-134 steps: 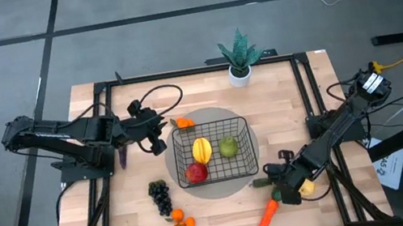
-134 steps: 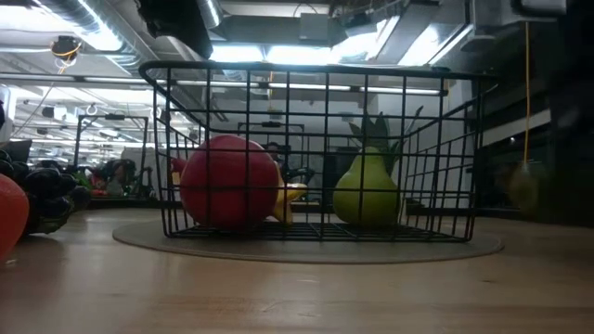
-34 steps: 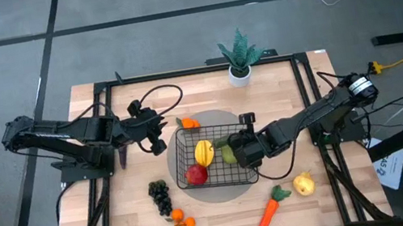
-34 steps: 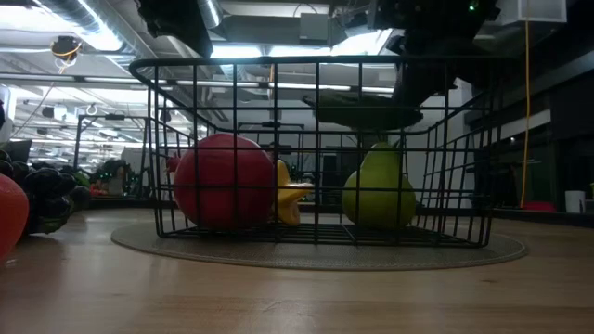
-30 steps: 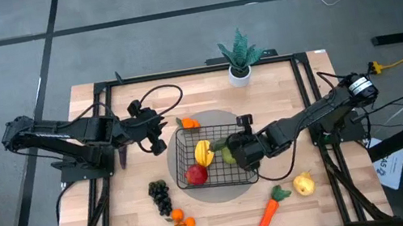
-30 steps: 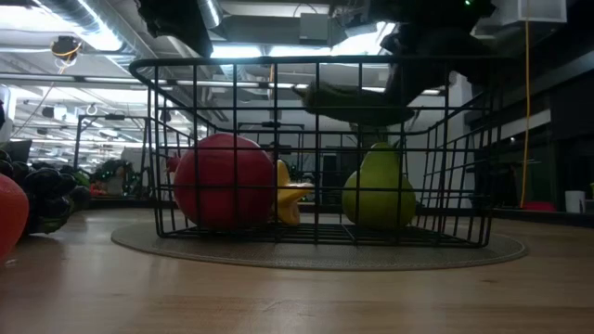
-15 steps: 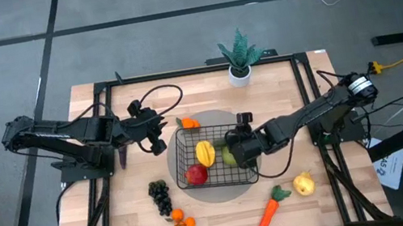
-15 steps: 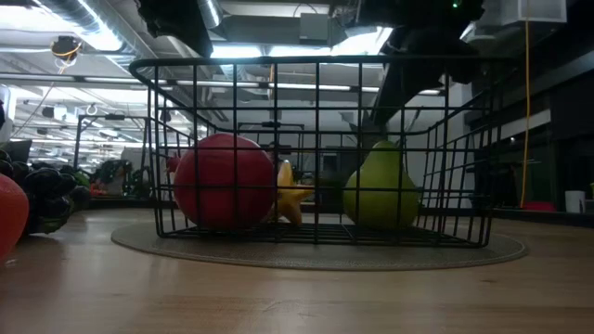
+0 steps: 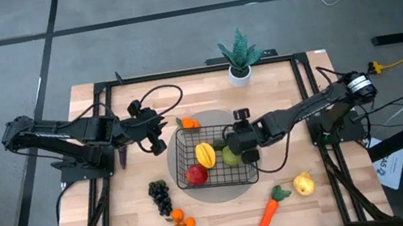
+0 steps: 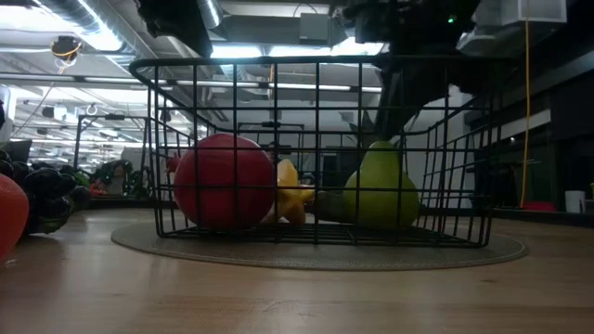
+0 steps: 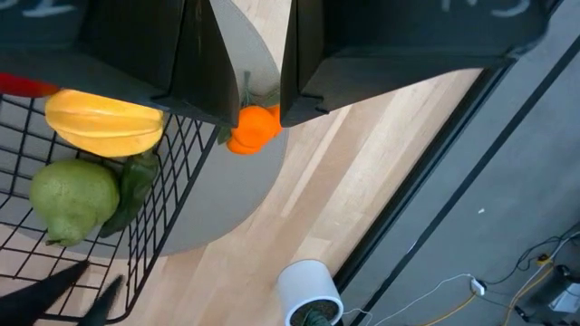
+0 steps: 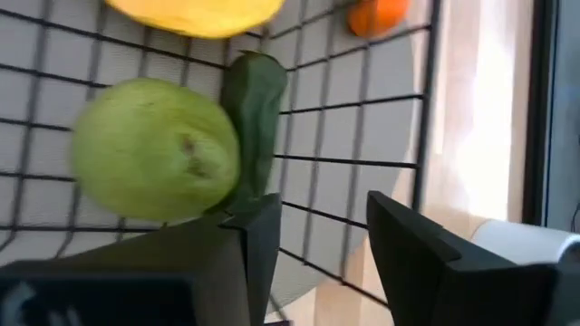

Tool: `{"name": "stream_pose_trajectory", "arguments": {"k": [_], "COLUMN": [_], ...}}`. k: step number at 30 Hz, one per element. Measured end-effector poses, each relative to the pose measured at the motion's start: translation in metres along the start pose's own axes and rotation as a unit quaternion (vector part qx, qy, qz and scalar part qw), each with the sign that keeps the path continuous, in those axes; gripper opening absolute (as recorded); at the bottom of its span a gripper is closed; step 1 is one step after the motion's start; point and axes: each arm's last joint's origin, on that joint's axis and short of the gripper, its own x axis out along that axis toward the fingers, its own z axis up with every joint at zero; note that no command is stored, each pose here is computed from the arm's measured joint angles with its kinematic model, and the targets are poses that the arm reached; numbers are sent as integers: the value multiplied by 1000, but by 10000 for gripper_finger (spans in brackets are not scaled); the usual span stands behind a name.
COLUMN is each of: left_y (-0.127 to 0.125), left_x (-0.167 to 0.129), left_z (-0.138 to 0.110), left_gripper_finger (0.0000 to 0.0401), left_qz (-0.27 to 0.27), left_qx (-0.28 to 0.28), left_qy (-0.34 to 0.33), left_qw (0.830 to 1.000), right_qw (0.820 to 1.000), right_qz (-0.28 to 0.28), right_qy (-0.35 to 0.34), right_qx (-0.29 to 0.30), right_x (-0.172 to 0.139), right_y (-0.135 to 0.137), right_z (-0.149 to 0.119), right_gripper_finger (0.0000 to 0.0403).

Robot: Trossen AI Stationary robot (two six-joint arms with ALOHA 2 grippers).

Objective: Build produce basket
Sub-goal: Adjust the black wire basket, then put the top tangerines into the black wire basket

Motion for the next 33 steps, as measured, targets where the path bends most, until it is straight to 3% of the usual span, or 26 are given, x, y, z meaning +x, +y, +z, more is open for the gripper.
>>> {"name": "stream_pose_trajectory", "arguments": {"k": [13, 21, 29, 33], "left_y": [0, 0, 0, -1], "left_x": [0, 0, 0, 0], "left_z": [0, 0, 0, 0], "left_gripper_finger": [73, 73, 73, 73], "left_qz": [0, 0, -1, -11], "left_qx": [0, 0, -1, -3], "left_qy": [0, 0, 0, 2], "left_qw": [1000, 1000, 1000, 1000], "right_qw": [1000, 1000, 999, 993], "right_qz": [-12, 2, -12, -45], "right_qy": [21, 16, 14, 70], "right_qx": [5, -2, -49, -81], "right_x": [10, 7, -26, -48], "right_y": [-23, -16, -9, -16], "right_z": [-2, -2, 11, 4], "right_gripper_finger": [155, 155, 155, 155]}}
